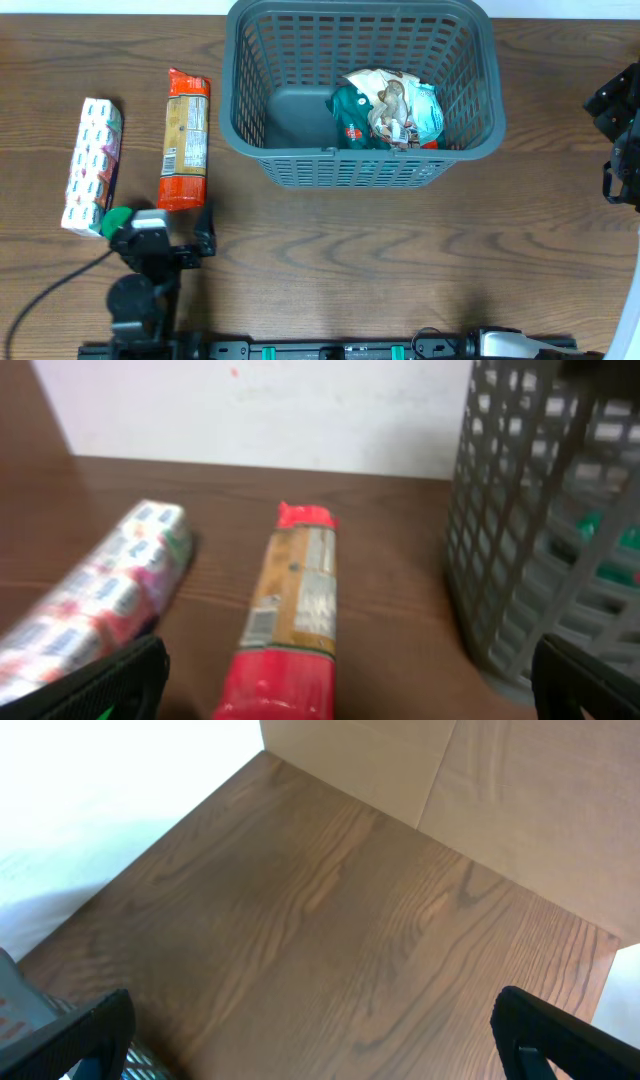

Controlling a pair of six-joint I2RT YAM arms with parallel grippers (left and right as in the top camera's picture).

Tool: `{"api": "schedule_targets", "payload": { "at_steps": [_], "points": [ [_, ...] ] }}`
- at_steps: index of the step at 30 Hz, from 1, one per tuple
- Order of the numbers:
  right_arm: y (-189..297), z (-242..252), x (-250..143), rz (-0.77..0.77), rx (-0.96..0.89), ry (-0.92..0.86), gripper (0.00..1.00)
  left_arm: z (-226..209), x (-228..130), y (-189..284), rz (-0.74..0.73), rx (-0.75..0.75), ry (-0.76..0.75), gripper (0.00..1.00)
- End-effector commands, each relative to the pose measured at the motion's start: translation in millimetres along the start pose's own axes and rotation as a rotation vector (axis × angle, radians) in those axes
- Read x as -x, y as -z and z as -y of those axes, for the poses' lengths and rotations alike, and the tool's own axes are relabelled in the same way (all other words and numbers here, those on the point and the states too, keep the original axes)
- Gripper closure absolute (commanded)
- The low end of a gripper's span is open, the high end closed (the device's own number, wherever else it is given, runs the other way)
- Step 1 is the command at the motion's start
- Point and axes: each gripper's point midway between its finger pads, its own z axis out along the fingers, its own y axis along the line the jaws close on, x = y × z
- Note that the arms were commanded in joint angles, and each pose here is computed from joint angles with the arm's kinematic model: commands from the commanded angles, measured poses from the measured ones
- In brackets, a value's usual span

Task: Pack container
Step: 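Move the left gripper over the red-and-tan roll and lower onto it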

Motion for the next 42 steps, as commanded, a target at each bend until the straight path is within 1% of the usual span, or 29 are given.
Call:
{"api": "schedule_targets", "payload": {
  "at_steps": [1, 5, 8, 11, 12, 17, 24, 29, 33, 37, 42],
  "points": [
    [0.0, 3.4, 1.0, 0.003, -0.009, -0.019, 0.01, -8.0, 50.6, 6.1, -0.006, 0.058, 0.001, 0.01],
    [0.0, 3.4, 0.9, 0.003, -0.009, -0.019, 0.01, -6.7, 75.8, -11.5, -0.179, 0.063, -0.015, 0.01],
    [0.0, 3.4, 0.9, 0.003, -0.009, -0.019, 0.01, -6.4, 80.2, -30.0, -0.384, 0.067, -0.032, 0.01],
    [0.0, 3.4, 0.9, 0.003, -0.009, -0.019, 0.01, -5.9, 81.8, -48.5, -0.541, 0.063, -0.06, 0.01],
    [0.0, 3.4, 0.9, 0.003, -0.009, -0.019, 0.01, -5.7, 84.0, -56.4, -0.569, 0.062, -0.06, 0.01],
    [0.0, 3.3, 1.0, 0.003, -0.009, -0.019, 0.01, -3.2, 90.0, -87.4, -0.611, 0.05, -0.057, 0.01],
    [0.0, 3.3, 1.0, 0.003, -0.009, -0.019, 0.01, -8.9, 85.5, -102.9, -0.614, 0.059, -0.073, 0.01],
    [0.0, 3.4, 0.9, 0.003, -0.009, -0.019, 0.01, -15.6, 54.5, -119.3, -0.72, 0.07, -0.068, 0.02],
    [0.0, 3.4, 0.9, 0.003, -0.009, -0.019, 0.01, -18.5, 24.4, -141.3, -0.825, 0.051, -0.115, 0.02],
    [0.0, 3.4, 0.9, 0.003, -0.009, -0.019, 0.01, -27.5, 14.1, -161.2, -0.876, 0.061, -0.094, 0.01],
    [0.0, 3.4, 0.9, 0.003, -0.009, -0.019, 0.01, -28.2, 5.7, -178.6, -0.886, -0.044, -0.016, 0.01]
  ]
}}
